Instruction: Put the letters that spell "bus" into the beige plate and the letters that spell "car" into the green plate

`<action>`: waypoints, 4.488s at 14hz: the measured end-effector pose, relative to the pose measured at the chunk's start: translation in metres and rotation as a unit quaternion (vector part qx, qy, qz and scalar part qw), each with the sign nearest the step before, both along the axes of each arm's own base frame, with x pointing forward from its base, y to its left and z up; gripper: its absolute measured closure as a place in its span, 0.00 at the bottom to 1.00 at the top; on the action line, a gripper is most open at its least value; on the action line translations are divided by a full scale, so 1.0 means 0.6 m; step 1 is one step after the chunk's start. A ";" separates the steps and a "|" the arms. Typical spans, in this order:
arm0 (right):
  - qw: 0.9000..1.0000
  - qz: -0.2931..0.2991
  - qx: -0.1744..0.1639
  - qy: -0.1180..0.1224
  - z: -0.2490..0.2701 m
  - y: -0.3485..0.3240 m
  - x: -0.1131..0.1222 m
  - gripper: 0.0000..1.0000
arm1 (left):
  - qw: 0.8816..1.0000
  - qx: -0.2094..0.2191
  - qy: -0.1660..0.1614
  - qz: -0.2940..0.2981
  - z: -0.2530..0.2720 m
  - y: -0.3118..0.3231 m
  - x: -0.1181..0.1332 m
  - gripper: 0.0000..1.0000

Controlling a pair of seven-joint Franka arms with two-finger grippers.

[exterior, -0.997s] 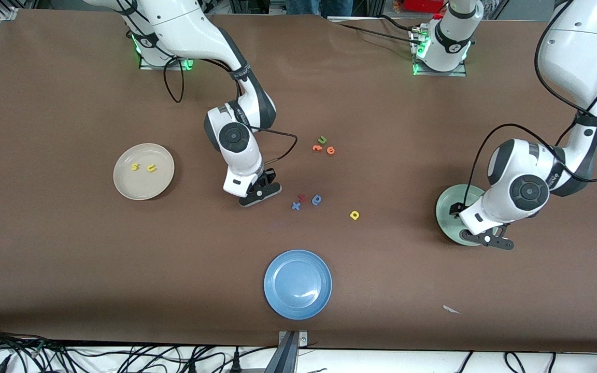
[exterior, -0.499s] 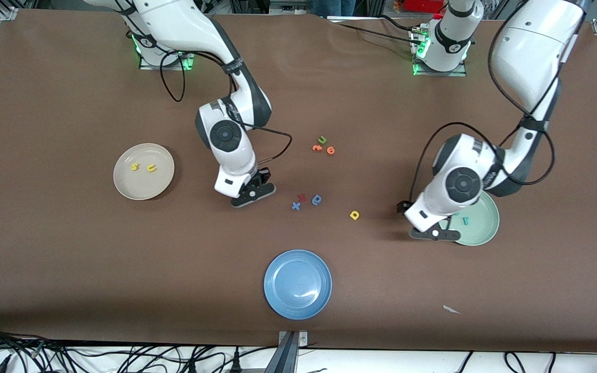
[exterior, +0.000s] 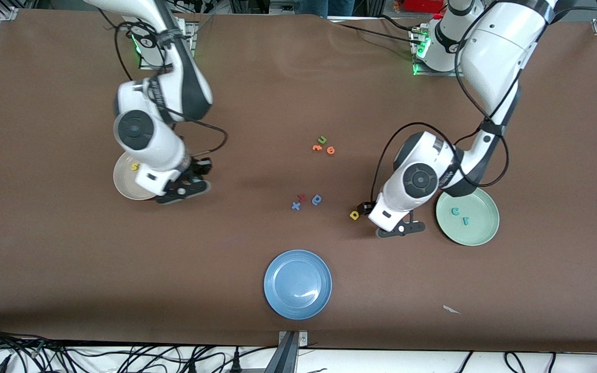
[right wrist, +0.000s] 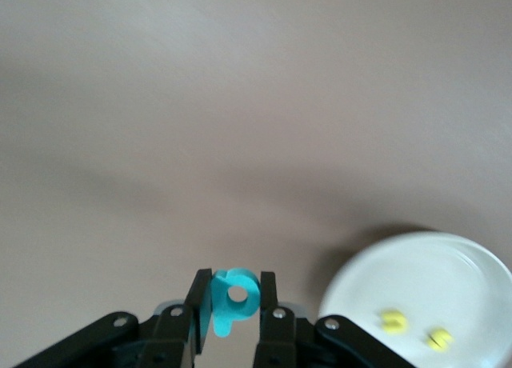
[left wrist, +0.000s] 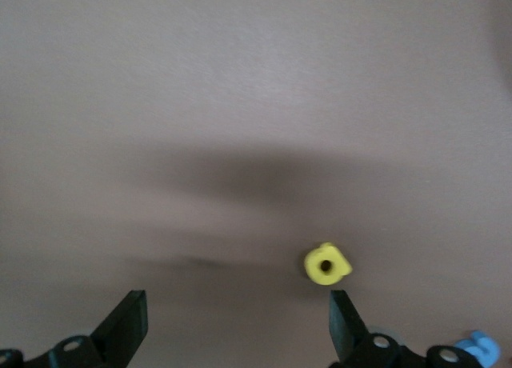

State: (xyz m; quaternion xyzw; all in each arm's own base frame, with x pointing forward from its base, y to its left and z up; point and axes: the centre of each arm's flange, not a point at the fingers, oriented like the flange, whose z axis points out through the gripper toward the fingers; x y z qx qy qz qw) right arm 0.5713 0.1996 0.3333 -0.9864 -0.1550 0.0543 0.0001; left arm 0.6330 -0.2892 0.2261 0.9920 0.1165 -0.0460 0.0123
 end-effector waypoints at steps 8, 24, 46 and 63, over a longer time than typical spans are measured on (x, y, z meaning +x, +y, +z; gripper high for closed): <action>0.997 -0.056 -0.018 0.042 -0.127 -0.245 -0.091 0.72 | 0.996 -0.003 0.010 0.087 -0.059 -0.073 0.004 0.02; 0.994 -0.065 -0.022 0.085 -0.095 -0.246 -0.056 0.00 | 0.995 -0.017 -0.005 0.096 -0.087 -0.084 0.004 0.34; 0.999 -0.011 -0.027 0.043 0.208 -0.183 0.045 0.00 | 0.995 -0.014 -0.006 0.101 -0.085 -0.080 0.004 0.69; 0.988 -0.143 -0.012 -0.053 0.416 -0.308 -0.020 0.00 | 0.996 0.013 0.009 -0.089 0.014 0.251 0.106 0.69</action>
